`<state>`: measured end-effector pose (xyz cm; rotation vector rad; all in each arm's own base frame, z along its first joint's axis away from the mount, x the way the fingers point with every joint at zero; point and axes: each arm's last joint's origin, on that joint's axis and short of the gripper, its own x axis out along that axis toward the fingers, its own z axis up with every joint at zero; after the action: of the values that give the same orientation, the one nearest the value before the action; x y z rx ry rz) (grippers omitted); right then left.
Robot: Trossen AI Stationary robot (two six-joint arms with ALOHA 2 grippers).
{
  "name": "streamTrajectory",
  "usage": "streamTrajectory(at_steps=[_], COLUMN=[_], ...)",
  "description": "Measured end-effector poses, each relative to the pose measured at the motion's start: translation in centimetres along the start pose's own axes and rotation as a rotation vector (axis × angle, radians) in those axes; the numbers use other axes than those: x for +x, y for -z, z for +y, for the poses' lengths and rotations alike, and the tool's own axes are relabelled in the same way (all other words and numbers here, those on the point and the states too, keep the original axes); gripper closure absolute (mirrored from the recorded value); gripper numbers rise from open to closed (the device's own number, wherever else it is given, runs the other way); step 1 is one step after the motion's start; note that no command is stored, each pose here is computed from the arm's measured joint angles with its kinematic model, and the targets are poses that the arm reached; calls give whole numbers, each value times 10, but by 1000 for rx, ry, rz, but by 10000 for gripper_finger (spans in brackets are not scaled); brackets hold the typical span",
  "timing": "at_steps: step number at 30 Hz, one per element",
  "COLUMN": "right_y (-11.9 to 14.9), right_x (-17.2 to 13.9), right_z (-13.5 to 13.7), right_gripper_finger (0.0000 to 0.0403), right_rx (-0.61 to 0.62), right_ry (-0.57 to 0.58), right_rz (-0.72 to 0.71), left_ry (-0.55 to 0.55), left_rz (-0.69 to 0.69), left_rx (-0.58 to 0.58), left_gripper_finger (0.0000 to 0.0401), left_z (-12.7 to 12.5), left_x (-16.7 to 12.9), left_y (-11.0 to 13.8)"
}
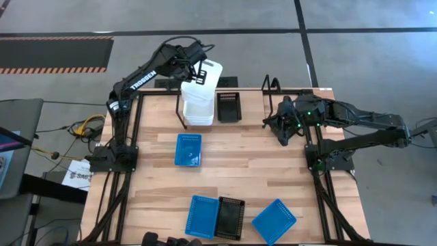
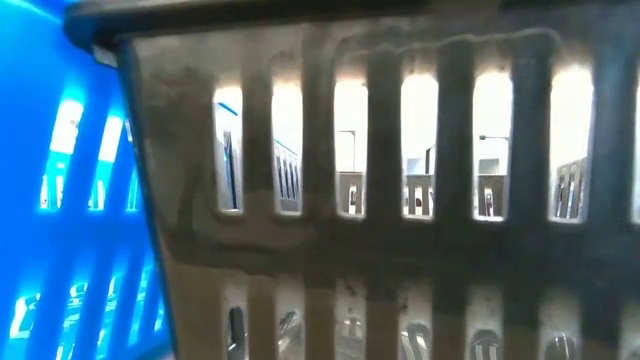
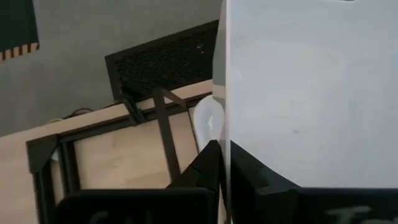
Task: Stack baskets on shelf by color
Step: Stack the white bin on top of the white bin on the shelf
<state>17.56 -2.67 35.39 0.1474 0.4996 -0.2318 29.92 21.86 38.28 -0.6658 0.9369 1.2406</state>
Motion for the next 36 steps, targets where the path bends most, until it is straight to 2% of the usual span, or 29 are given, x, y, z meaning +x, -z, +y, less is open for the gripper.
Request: streamTrajectory(at_steps=[13, 17, 21, 27, 30, 36], right_y=[3, 12, 19, 20, 26, 49], right_x=[0, -11, -38, -87, -114, -158], right_z=[0, -5, -14, -22, -23, -23], right_gripper_finger=[401, 401, 401, 402, 402, 402], right_rx=[-28, -66, -48, 6, 29, 120], right_ry=[5, 88, 167, 221, 235, 247], right_rz=[34, 89, 119, -4, -106, -264], left_ry=[-7, -48, -77, -118, -80, -7], left_rz=[10, 12, 31, 111, 94, 47], left_rx=[-25, -14, -8, -5, -4, -1], left_gripper_finger=[401, 401, 401, 401, 401, 401], left_z=[-12, -19, -28, -41, -48, -47], left_x=[-7, -13, -6, 24, 36, 41], left_y=[13, 25, 38, 62, 64, 51])
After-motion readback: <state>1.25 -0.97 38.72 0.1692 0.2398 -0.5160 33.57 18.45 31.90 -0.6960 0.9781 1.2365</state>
